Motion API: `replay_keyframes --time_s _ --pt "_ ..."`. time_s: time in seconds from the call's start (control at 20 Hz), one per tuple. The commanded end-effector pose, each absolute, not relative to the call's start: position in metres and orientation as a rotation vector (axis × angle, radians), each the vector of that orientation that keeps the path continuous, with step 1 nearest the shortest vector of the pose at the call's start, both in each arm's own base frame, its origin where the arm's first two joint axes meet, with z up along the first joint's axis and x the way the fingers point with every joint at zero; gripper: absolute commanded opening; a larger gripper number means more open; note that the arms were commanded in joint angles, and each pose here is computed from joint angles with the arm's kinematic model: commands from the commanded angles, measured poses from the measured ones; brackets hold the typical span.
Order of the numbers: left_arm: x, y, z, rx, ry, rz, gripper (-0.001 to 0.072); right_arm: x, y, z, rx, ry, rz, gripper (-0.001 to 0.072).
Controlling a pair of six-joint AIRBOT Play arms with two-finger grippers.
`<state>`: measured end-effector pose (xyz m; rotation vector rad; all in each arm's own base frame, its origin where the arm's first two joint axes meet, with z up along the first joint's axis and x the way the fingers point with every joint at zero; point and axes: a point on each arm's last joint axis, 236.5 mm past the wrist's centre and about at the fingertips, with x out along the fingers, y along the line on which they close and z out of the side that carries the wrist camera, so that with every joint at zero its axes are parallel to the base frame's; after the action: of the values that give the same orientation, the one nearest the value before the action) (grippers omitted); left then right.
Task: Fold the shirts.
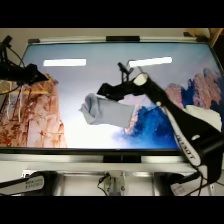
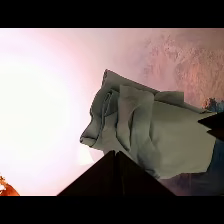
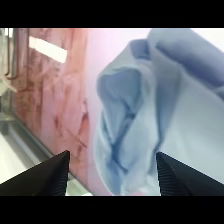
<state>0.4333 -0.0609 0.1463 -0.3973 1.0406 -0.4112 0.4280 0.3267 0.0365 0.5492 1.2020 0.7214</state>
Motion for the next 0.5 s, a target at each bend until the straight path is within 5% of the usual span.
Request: replay_keyframes --time_s 0.0,0.1,0.2,0.45 --pt "0.430 -0.067 0.143 -0.367 1.047 -0.437 0.0034 0.404 0.172 0.010 0.230 1.430 0.372 0.0636" --pt "0.430 -0.067 0.143 -0.367 1.047 -0.437 0.0034 0.363 0.101 -0.009 0.136 1.640 0.220 0.0637" --pt "0.432 -0.067 0.143 -0.361 1.038 -0.438 0.0034 0.337 0.107 -0.032 0.285 1.735 0.252 0.0671" --pt "0.434 -0.066 0.144 -0.362 1.029 -0.433 0.0034 0.351 0.192 -0.080 0.534 1.594 0.390 0.0671"
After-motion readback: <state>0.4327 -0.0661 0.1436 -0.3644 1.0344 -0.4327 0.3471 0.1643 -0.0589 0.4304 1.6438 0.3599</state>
